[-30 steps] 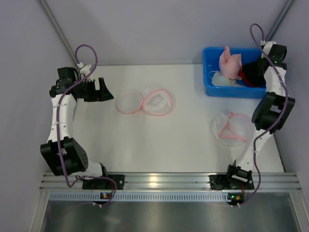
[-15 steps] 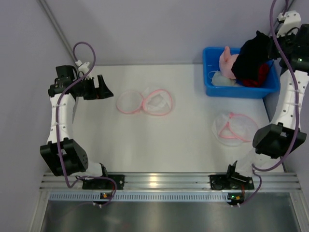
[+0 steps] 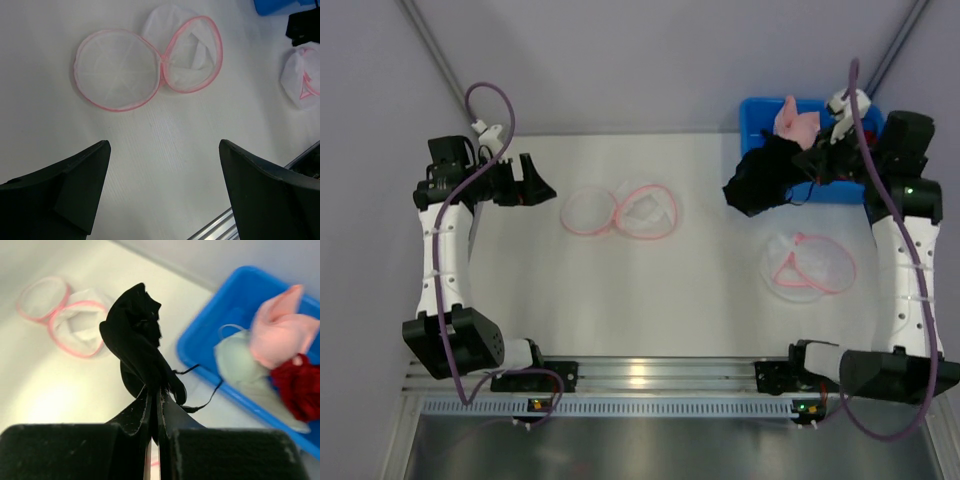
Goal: Place the bra in the laundry bag and zip it closed
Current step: Place the bra at the center of the board.
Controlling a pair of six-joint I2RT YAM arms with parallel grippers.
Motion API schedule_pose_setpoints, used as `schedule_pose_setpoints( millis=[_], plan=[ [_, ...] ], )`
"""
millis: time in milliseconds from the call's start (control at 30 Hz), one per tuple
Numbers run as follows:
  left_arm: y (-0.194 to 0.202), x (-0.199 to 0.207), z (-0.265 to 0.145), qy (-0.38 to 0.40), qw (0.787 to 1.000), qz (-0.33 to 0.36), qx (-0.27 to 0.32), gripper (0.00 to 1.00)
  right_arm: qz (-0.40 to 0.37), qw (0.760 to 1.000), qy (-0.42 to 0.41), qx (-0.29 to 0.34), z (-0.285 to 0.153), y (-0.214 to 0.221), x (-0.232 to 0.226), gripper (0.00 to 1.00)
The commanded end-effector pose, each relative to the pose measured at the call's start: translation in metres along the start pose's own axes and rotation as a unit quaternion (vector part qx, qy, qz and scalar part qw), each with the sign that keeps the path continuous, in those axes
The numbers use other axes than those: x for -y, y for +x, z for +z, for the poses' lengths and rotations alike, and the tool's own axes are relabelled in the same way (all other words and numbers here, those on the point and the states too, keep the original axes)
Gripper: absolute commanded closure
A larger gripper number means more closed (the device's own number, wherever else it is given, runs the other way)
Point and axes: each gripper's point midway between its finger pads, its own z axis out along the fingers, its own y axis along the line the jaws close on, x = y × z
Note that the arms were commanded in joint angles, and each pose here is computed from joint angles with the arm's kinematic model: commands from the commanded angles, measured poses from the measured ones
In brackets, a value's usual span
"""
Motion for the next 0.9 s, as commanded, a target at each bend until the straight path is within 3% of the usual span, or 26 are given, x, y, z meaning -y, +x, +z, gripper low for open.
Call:
schedule_pose_setpoints(
  millis=[0, 200, 500, 633, 867],
  plan=[
    [-0.006, 0.013, -0.008, 0.013, 1.0, 0.015, 0.017, 0.05, -0.025, 0.999, -0.044, -0.014, 0.007, 0.022, -0.052, 1.0],
    [-0.004, 0.01, -0.008, 0.003, 1.0, 0.011, 0.016, 0.05, -0.038, 0.997, -0.049, -0.036, 0.027, 0.048, -0.094, 1.0],
    [-0.001, -0.001, -0.004, -0.02, 1.0, 0.002, 0.008, 0.07, -0.063, 0.994, 0.084, 0.009, 0.028, 0.016, -0.074, 1.0],
    [0.0, -0.007, -0.002, -0.028, 1.0, 0.001, 0.004, 0.07, -0.092, 0.987, 0.132, 0.022, 0.031, 0.023, -0.076, 1.0],
    [0.002, -0.014, 0.004, -0.034, 0.999, -0.006, -0.004, 0.07, -0.172, 0.981, 0.072, -0.054, 0.077, 0.112, -0.143, 1.0]
  ],
)
